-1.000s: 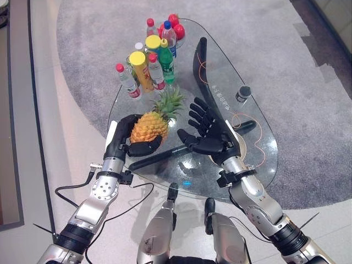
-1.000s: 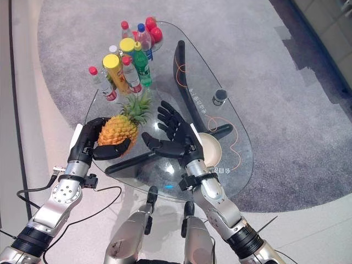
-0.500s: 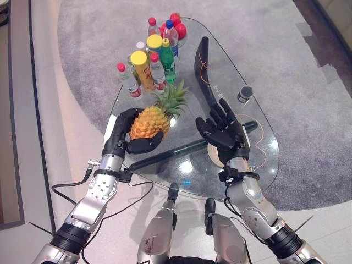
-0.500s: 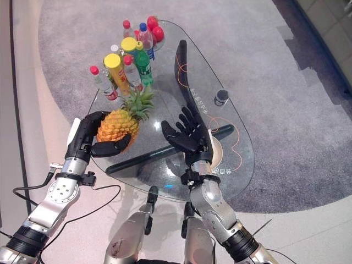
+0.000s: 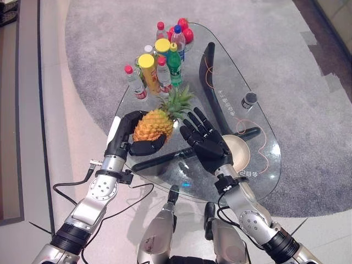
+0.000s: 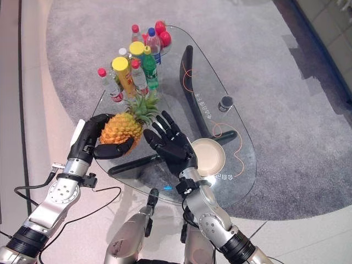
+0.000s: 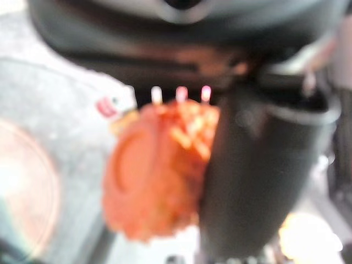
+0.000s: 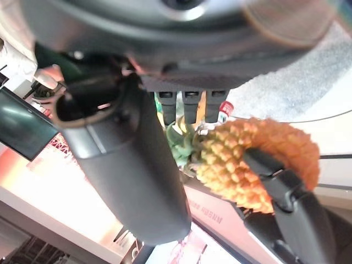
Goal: Pick up the fruit to the plate
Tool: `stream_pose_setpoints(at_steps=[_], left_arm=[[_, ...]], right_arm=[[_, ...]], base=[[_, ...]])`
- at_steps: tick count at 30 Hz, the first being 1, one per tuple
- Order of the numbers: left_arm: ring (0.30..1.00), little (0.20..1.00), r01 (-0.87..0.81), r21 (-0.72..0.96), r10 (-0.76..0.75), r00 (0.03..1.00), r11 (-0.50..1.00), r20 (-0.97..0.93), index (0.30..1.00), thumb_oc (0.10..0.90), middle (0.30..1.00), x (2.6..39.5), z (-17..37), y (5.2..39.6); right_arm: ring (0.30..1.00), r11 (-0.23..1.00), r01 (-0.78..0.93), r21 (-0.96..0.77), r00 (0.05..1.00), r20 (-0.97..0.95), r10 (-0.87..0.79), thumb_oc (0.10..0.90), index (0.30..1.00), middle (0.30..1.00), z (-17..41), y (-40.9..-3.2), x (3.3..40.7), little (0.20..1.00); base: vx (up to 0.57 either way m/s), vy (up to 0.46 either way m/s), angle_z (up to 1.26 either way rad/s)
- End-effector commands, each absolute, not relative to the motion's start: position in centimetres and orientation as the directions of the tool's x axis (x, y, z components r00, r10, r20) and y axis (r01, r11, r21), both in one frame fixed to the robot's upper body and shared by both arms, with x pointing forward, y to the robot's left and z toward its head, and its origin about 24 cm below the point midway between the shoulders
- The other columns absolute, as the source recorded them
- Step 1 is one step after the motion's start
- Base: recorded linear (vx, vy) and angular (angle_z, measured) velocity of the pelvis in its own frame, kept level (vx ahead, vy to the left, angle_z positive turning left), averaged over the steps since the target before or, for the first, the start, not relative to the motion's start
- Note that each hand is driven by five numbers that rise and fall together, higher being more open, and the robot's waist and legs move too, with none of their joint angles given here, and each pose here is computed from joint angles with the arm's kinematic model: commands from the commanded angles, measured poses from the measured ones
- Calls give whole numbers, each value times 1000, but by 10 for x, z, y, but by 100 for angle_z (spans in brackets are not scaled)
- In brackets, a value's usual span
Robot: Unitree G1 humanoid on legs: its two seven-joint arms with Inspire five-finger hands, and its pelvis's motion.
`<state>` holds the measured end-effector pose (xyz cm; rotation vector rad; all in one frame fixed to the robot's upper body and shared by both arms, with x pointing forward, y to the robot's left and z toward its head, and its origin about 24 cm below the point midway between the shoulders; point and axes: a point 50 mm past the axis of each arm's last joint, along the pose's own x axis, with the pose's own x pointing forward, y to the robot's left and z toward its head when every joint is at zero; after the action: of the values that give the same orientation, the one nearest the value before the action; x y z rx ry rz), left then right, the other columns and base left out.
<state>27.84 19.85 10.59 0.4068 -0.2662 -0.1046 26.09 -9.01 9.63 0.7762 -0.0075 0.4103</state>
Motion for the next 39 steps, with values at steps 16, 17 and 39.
stream_pose_setpoints(at_steps=[16,17,39], left_arm=[[300,200,348,491,-544,768,798,339,300,100,300,261,150,152],[300,200,350,497,-549,764,794,338,300,100,300,261,150,152],[300,200,483,600,-706,678,638,204,300,100,300,251,138,143]], right_arm=[[900,508,-614,604,789,460,407,800,900,900,149,-72,255,900],[900,509,-612,605,791,458,406,800,900,900,149,-73,256,900],[900,161,-754,636,597,563,571,800,900,900,140,-43,240,900]], base=[[2,0,0],[0,0,0],[25,-1,4]])
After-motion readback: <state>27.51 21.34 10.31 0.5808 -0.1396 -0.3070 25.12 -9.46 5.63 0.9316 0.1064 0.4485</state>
